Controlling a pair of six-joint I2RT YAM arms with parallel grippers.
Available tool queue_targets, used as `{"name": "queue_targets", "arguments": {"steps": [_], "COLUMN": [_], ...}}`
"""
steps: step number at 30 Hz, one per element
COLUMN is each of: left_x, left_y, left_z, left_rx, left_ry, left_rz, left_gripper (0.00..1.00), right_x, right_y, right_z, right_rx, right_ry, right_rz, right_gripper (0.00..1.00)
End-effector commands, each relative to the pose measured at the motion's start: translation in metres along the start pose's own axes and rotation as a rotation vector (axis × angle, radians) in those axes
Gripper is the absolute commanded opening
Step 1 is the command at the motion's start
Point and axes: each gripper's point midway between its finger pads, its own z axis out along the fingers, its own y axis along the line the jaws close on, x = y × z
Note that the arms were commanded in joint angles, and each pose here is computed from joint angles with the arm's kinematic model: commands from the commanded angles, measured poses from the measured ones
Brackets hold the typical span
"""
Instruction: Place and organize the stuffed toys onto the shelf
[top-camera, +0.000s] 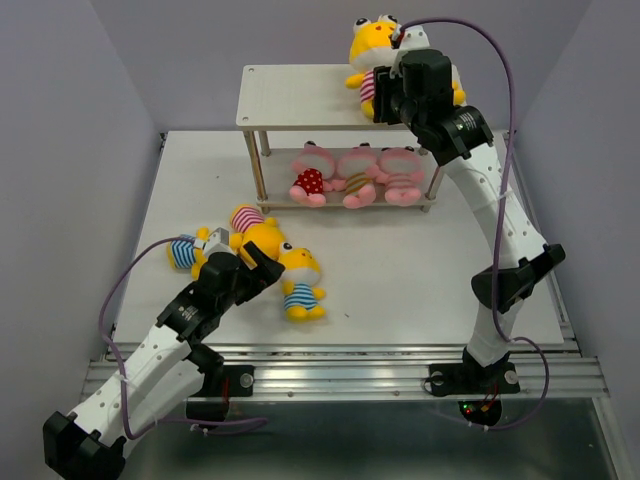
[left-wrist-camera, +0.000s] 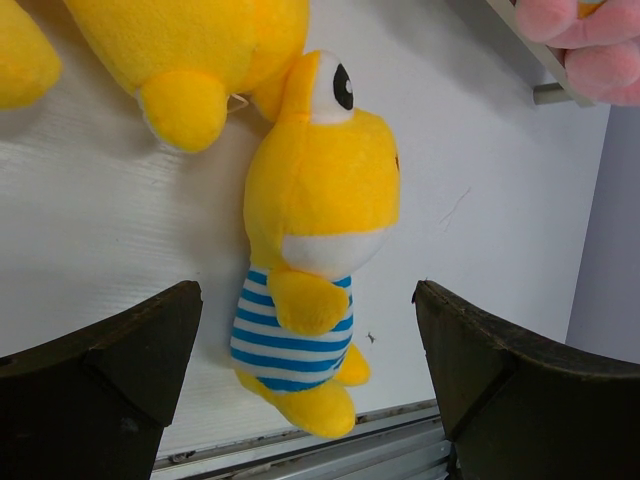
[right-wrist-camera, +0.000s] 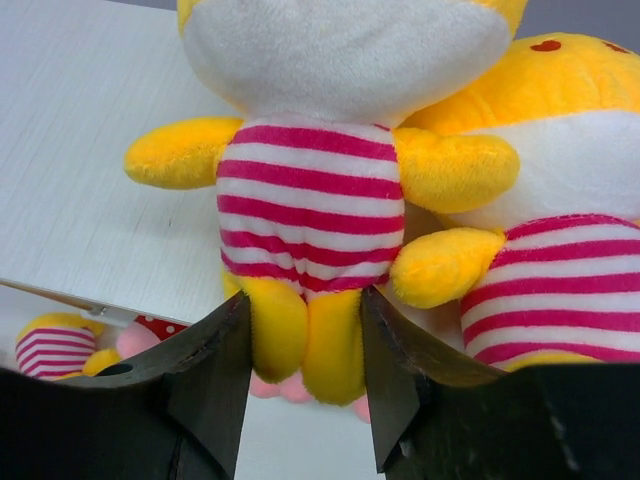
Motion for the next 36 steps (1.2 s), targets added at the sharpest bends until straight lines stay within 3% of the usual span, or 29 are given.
{"name": "queue_targets", "arguments": {"steps": [1,7,36], "left_x": [-0.002,0.000,-0.002], "left_y": [0.005,0.007,0.012], "left_z": [0.000,0.001,-0.008], "left_rx": [-0.014,-0.018,-0.026], "left_ry": [-0.021,-0.018,-0.038], "left_rz": [-0.003,-0.007,-0.039], "left_gripper": [0.99,0.99,0.99], "right_x": [-0.020,-0.024,-0.055], "right_y": [0.002,0.005,0.001], "right_z": [-0.002,-0.004,-0.023], "right_rx": [-0.016,-0.036,-0.040], "right_ry": [-0.066,-0.092,-0.222], "right_rz": [0.054,0.058,0.159], "right_gripper": [0.52,0.67,0.79]}}
